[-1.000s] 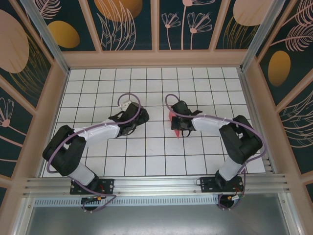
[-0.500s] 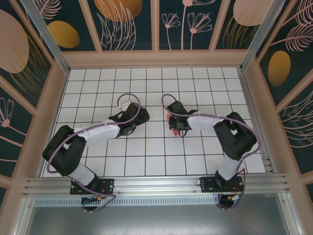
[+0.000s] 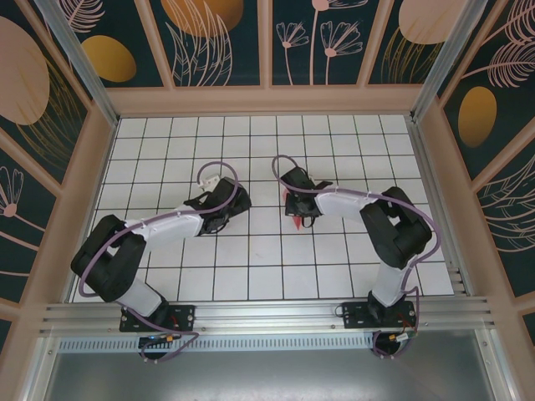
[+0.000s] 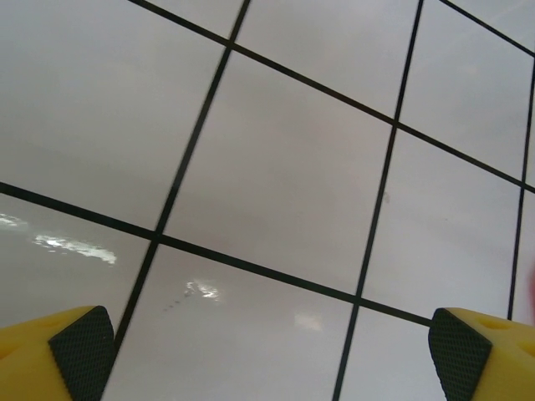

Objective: Fold a paper plane with a square sheet of paper (pick it up from the middle)
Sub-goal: Move the paper plane to the center of the table.

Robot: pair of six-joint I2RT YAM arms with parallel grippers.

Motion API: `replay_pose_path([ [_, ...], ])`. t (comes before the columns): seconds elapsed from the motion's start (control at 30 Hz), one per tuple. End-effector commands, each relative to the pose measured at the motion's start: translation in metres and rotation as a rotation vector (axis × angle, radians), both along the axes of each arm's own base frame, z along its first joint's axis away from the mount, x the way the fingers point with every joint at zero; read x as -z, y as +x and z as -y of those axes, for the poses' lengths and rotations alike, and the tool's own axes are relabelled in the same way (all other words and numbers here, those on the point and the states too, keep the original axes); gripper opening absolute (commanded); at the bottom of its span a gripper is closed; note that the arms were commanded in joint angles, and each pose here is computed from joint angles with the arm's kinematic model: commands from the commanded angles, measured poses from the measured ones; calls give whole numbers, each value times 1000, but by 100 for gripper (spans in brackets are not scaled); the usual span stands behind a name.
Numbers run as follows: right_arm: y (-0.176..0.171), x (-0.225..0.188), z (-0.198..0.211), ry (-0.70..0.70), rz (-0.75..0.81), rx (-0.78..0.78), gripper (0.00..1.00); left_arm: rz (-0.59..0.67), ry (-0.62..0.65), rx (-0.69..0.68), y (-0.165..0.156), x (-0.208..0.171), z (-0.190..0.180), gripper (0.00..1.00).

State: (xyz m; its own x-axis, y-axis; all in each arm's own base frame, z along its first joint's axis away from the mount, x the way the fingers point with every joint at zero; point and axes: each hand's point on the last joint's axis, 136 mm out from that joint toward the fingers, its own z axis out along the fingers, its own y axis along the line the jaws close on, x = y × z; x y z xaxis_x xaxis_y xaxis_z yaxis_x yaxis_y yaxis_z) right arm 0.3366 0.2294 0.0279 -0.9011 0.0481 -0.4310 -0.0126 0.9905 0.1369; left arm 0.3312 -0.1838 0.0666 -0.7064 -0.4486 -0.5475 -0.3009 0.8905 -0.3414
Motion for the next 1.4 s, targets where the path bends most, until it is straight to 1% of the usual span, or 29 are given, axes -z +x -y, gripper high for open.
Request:
replay_pose_path([
  [0.0,26,-21,-12,-21,61,-35,8,20,34,-53,-3,-9,-22,99],
  [0.2,60,-22,-43,6,70,-78,8,30,41,-85,-11,-11,-40,98],
  [0.37,77,-14,-60,2,58,-95,8,30,40,-96,-16,-10,-48,99],
  [0.7,82,12,-68,-10,-6,-91,10,24,42,-96,-17,-6,-51,98],
  [0.83,78,26,-65,-30,-38,-85,14,29,40,-98,-16,-8,-52,98],
  [0.93,77,29,-63,-40,-55,-74,16,36,37,-101,-16,-11,-52,98],
  [1.07,83,8,-69,-28,-25,-66,18,53,43,-100,-11,-18,-52,99],
  [1.17,91,-25,-76,7,23,-59,23,80,65,-108,-4,-31,-54,99],
  [1.27,96,-65,-79,51,75,-43,37,126,101,-112,5,-49,-57,99],
  [1.37,96,-104,-75,96,144,-24,47,190,145,-124,14,-74,-65,98],
])
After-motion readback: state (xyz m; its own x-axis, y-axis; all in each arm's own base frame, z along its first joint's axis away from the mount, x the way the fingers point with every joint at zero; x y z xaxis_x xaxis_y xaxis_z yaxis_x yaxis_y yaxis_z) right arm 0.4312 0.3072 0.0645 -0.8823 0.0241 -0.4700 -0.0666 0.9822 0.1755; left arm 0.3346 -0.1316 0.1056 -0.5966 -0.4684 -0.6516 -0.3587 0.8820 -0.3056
